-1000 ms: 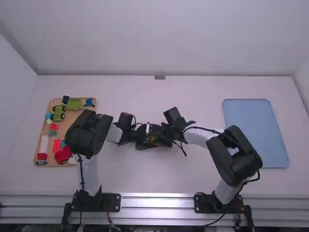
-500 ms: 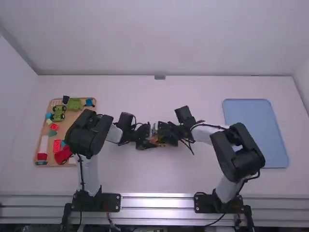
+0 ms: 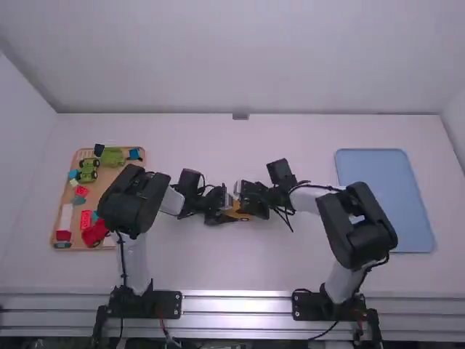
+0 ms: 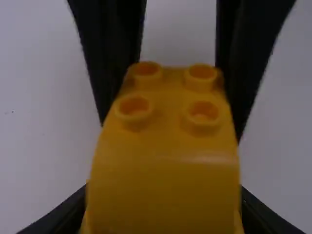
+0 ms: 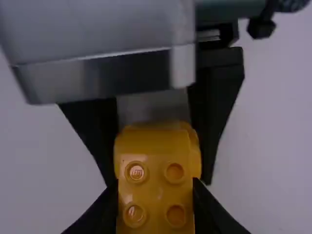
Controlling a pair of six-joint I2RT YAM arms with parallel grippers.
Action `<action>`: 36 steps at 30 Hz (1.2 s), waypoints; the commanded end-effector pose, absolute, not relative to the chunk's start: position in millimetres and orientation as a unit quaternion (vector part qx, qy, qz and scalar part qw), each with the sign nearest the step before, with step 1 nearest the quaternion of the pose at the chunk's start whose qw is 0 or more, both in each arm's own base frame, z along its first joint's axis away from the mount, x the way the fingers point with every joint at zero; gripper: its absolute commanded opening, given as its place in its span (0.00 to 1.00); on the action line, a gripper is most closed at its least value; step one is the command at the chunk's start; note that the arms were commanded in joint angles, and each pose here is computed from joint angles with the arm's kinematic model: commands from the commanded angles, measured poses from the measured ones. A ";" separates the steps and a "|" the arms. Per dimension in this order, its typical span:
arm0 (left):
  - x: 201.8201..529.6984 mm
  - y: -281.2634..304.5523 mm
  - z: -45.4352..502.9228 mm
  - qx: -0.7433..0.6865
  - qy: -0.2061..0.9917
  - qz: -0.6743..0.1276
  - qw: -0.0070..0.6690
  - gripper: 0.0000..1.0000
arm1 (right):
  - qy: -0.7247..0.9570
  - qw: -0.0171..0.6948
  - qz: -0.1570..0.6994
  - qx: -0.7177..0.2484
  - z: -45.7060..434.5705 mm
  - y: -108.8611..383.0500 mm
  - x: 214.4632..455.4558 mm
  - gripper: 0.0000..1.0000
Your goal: Assemble lego blocks to make yellow taxi
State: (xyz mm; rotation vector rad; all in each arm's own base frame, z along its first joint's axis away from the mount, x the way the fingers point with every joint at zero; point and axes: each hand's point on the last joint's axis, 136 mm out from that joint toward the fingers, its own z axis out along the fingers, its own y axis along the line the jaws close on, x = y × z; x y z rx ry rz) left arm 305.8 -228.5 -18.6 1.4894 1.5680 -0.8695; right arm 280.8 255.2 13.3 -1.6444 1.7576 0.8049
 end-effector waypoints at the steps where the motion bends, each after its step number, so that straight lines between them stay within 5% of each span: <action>1: 300.4 -219.2 -42.3 0.571 0.661 -0.330 0.358 0.27 | 0.684 0.266 0.306 -0.607 -5.8 249.9 273.6 0.00; 22: 300.4 -220.0 -44.0 0.574 0.663 -0.324 0.356 0.25 | 0.693 0.191 0.211 -0.662 -23.6 261.6 257.7 0.00; 36: 298.6 -219.5 -45.1 0.573 0.665 -0.326 0.351 0.25 | 0.638 0.265 0.305 -0.655 21.2 274.0 274.3 0.00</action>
